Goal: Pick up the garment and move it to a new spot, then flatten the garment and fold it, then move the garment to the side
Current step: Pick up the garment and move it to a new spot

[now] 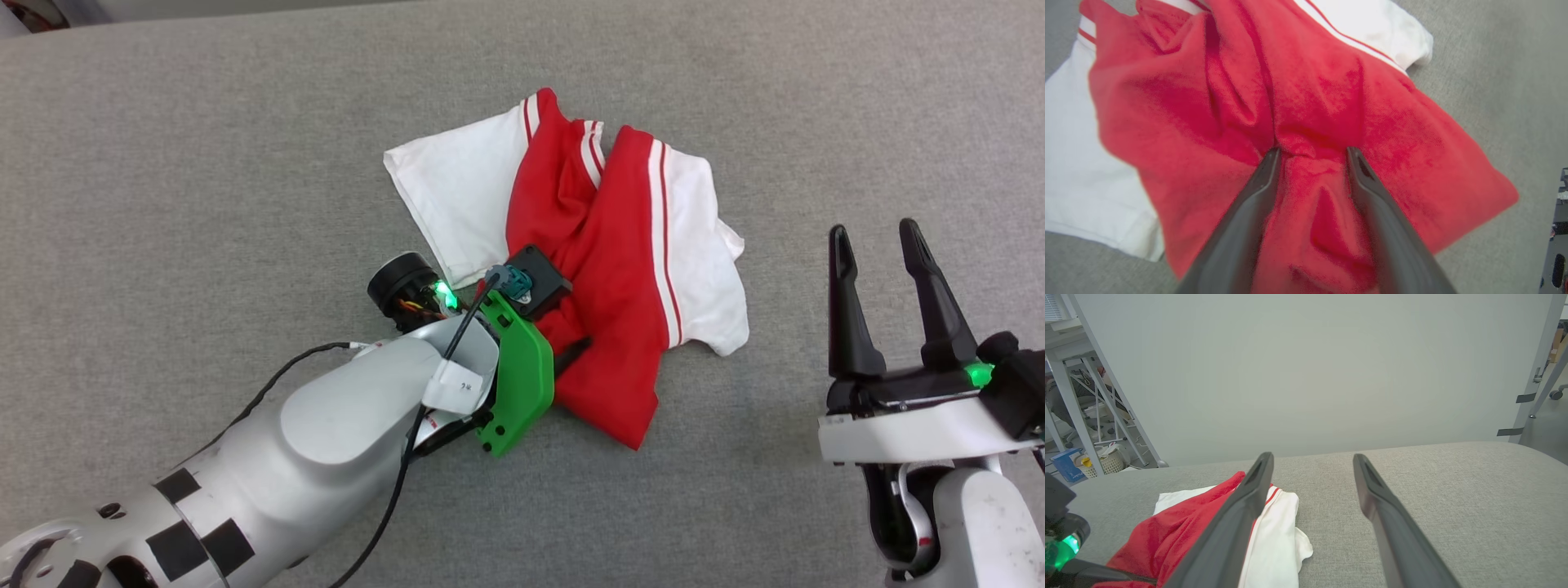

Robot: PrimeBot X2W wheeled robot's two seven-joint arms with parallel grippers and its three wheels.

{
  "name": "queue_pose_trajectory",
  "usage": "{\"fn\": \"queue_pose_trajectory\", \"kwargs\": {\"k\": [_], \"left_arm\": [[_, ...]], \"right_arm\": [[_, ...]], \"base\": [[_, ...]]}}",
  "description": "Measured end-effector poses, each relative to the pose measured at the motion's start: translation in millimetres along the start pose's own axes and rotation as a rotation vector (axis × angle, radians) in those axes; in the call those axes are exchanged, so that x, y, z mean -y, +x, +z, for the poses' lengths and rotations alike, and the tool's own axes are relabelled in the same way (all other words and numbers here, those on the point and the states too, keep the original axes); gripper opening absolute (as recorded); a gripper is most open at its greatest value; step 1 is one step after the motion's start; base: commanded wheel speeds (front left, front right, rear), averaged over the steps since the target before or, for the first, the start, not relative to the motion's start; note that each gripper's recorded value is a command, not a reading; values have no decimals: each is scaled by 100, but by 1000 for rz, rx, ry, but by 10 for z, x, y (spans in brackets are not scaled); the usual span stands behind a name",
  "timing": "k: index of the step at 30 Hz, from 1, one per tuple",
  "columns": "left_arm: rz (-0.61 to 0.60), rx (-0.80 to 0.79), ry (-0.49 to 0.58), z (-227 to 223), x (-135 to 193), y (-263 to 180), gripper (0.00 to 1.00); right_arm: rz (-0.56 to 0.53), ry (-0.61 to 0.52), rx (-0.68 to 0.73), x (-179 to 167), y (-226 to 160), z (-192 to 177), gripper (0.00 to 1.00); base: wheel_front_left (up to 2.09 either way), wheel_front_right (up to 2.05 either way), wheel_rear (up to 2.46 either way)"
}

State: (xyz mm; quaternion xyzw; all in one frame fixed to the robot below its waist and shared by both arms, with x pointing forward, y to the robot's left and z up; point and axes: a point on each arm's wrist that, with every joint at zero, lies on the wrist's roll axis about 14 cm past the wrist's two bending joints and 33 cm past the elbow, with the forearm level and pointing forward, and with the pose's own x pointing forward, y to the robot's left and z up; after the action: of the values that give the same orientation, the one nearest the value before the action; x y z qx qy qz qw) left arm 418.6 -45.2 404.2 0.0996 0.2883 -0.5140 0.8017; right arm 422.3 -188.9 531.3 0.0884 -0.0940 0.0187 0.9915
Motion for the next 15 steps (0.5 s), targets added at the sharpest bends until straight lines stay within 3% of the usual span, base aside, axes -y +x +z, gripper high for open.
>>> {"fn": "queue_pose_trajectory", "kwargs": {"k": [8, 15], "left_arm": [[228, 381, 52, 721, -186, -405, 100], [438, 569, 52, 877, -344, -918, 100]], "right_arm": [[13, -13, -3, -64, -165, 61, 100], [44, -14, 5, -178, -227, 111, 100]], "base": [[0, 0, 0], [0, 0, 0]]}}
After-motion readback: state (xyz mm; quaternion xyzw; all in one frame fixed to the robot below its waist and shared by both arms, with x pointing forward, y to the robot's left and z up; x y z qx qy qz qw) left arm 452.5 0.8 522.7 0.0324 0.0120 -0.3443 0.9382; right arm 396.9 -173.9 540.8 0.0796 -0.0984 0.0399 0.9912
